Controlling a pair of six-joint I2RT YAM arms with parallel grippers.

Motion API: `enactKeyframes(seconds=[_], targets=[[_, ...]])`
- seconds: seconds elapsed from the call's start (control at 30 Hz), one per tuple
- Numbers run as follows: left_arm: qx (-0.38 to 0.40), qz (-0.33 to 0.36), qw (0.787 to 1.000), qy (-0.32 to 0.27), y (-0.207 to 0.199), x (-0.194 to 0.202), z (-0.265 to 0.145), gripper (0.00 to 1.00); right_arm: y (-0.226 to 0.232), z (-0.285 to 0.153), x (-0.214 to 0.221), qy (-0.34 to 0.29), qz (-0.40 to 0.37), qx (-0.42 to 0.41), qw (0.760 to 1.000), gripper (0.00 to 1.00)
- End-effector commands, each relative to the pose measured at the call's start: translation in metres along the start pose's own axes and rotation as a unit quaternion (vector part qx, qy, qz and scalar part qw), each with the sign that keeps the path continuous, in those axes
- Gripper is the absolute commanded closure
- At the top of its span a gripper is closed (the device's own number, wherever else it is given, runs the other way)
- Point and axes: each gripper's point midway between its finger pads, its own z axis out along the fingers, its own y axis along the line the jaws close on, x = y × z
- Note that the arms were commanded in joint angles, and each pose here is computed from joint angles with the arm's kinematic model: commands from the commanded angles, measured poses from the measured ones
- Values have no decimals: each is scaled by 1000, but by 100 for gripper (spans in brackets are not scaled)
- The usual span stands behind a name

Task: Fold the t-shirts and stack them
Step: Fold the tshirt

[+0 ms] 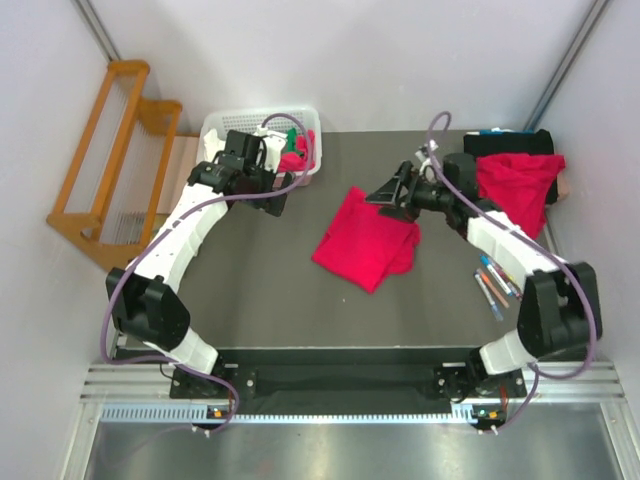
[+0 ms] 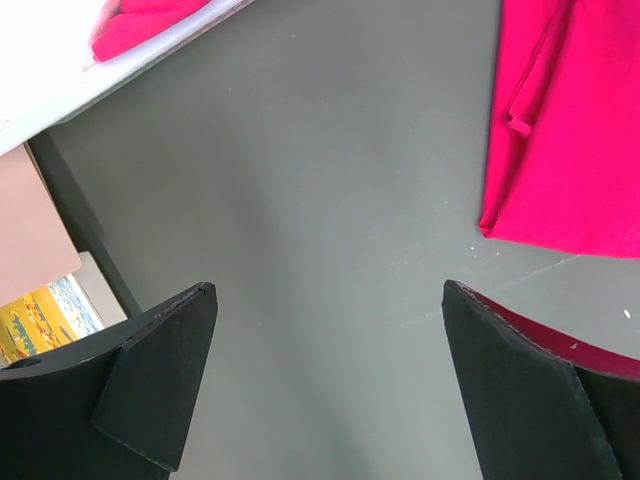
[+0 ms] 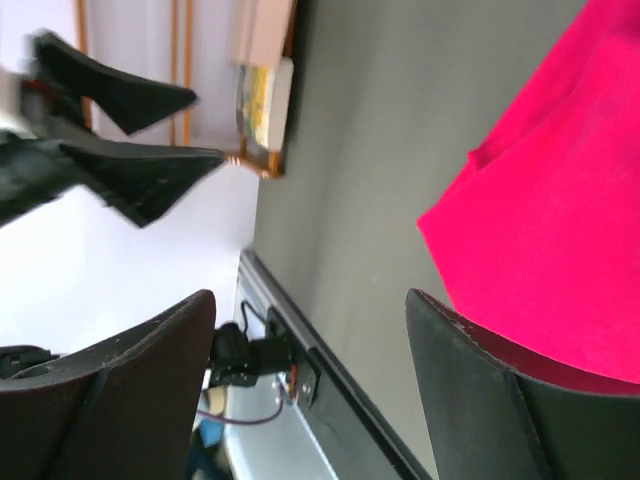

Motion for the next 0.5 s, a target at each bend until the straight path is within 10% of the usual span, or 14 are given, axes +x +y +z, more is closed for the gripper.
enactKeyframes(seconds=[0.0,0.47], targets=[[-6,-2,999,-41,6,-17,-15,1,-38,45,33,63,71,2,995,24],[-5,-8,999,-40,15,-13,-21,1,-125,90,53,106,118,52,986,24]])
